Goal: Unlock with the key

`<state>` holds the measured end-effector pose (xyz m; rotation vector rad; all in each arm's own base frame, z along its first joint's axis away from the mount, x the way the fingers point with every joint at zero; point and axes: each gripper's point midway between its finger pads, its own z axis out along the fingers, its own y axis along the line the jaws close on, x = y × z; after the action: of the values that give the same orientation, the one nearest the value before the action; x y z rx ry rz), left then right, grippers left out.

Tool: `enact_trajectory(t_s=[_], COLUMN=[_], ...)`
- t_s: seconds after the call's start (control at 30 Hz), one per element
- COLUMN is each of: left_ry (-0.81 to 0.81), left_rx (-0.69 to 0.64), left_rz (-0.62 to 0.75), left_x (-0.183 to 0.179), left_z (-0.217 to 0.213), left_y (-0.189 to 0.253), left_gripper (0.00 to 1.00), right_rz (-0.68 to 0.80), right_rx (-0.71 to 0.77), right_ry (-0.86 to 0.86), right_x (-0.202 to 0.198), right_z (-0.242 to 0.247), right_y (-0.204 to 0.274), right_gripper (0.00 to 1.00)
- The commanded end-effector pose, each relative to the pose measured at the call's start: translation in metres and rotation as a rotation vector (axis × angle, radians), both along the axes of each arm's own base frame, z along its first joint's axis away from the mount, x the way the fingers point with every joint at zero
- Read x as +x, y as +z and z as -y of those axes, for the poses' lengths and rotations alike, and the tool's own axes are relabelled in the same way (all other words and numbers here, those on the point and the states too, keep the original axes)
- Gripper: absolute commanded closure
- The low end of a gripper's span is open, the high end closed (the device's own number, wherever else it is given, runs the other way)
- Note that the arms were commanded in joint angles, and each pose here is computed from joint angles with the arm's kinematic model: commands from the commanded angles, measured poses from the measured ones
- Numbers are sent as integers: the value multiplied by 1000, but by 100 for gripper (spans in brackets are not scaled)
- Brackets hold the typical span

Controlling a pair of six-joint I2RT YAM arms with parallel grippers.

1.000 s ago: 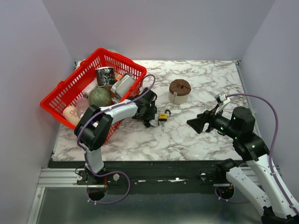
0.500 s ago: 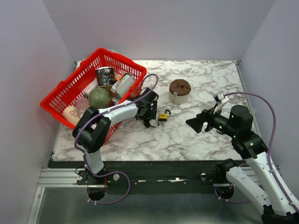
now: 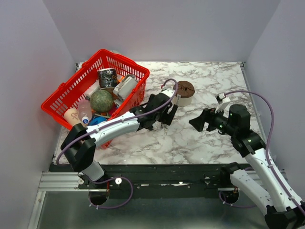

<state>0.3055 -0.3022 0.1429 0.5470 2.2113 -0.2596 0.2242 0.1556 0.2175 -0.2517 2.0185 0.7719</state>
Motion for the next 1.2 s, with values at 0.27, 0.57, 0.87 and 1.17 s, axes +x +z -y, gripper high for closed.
enact_trajectory(t_s=[0.27,0.57,0.87,1.17], left_ry=[40,292,368,380], left_rx=[-374,-385,-363,-311], left_rz=[227,407,512,496], left_x=[12,17,-5,-5], left_z=[-44,-161,-196,-201], left_y=[144,195,198,189], left_gripper=[1,1,1,1], right_rz=[94,213,294,311], right_rx=[53,60,15,7], right_ry=[-200,-255,-286,-286], right_x=[33,37,36,36], right_z=[35,46,57,58], right_y=[22,62,74,77], right_gripper=[10,10,10,10])
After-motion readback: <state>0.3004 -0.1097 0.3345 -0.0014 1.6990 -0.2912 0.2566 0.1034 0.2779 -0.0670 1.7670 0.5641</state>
